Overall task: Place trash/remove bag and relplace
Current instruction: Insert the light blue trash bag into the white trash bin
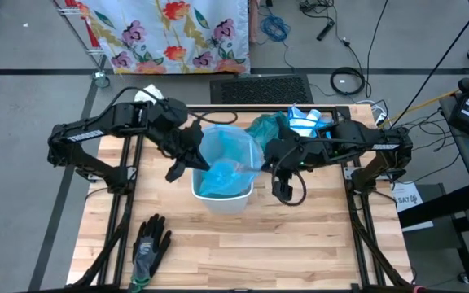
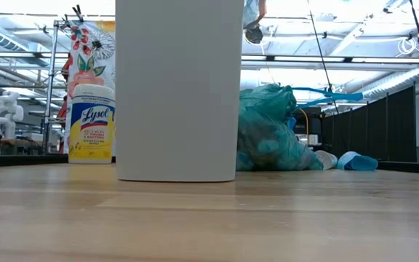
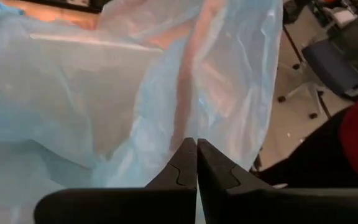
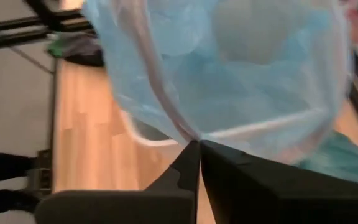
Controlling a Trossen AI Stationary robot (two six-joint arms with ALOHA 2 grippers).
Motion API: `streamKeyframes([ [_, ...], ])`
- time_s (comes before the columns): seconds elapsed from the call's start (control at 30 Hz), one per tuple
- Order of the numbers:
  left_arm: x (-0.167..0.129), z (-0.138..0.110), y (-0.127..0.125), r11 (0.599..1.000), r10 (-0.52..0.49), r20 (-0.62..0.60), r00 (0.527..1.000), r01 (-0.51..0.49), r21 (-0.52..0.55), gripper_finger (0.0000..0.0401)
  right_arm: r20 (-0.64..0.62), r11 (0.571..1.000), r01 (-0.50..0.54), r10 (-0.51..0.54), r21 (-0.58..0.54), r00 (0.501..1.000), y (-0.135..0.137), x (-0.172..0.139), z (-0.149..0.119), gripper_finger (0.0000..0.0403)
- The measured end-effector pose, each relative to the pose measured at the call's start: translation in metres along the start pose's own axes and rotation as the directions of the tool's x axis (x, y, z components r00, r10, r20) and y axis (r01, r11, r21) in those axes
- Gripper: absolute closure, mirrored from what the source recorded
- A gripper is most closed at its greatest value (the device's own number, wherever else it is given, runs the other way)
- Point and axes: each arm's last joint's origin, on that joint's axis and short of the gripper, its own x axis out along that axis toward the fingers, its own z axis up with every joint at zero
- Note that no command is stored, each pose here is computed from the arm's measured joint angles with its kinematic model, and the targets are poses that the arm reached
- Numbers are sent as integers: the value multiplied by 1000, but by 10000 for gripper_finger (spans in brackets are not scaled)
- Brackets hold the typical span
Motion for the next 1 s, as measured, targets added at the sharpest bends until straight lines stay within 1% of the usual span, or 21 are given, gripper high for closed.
streamKeyframes([
  [0.07,3,-1,-6,1000,-21,-10,1000,21,9,399,13,999,-36,36,-14,999,6,-1,0,400],
  [0.3,7,-7,-35,994,-106,-45,993,105,-16,400,66,990,-129,132,-57,989,29,-5,0,403],
  [0.4,12,-9,-45,994,-107,-65,992,105,-25,400,55,987,-145,149,-71,987,40,1,-3,403],
  [0.5,14,-12,-56,995,-96,-73,993,93,-36,401,18,986,-153,155,-67,988,52,13,-5,403],
  [0.7,19,-17,-74,996,-74,-86,993,70,-55,401,-60,986,-134,129,-97,990,74,52,-10,403],
  [0.77,18,-20,-81,997,-57,-84,995,53,-50,401,-86,988,-126,118,-89,989,79,65,-12,403],
  [0.83,17,-23,-87,998,-26,-80,996,22,-59,401,-111,992,-112,105,-54,988,84,77,-14,403],
  [1.0,11,-34,-102,990,95,-73,993,-101,-94,401,-152,997,-72,72,1,986,96,99,-21,403],
])
